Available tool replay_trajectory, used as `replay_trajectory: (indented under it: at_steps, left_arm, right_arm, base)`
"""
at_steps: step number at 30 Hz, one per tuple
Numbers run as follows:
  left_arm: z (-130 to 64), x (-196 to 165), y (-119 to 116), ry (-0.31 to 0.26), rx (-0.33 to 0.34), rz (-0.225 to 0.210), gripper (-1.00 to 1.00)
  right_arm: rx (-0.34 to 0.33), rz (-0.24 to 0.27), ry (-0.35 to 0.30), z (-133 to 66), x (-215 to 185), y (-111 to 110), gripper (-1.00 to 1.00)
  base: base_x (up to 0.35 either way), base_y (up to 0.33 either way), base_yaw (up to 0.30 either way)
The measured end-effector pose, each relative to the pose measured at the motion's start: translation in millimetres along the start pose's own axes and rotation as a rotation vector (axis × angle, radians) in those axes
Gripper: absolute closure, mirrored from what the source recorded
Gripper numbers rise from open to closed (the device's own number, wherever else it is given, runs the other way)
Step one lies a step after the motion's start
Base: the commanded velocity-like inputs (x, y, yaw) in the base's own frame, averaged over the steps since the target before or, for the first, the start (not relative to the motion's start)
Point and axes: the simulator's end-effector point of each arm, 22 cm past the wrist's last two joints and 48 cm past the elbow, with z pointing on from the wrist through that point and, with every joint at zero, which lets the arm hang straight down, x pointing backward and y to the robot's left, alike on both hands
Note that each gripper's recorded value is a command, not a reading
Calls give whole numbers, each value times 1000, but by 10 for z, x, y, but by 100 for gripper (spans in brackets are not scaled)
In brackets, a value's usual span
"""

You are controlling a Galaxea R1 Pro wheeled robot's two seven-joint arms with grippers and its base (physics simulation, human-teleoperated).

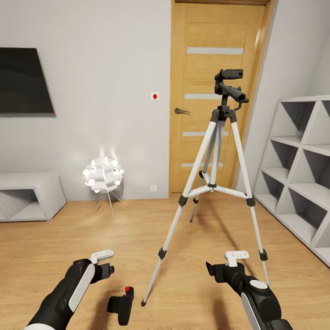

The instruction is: Attach the digital camera to the camera tripod in the bedroom.

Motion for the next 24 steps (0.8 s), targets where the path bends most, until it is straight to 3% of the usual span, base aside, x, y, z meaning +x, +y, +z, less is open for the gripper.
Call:
replay_trajectory:
  at_steps: [7,24]
  left_arm:
    - [128,144,18,8,-1,-1,-100]
    - [436,503,-31,38,1,-1,-100]
  right_arm:
    - [-5,5,70,52,294,-7,-100]
    - [-67,10,105,194,678,113,-100]
  base:
    - [0,0,0]
    - [0,0,0]
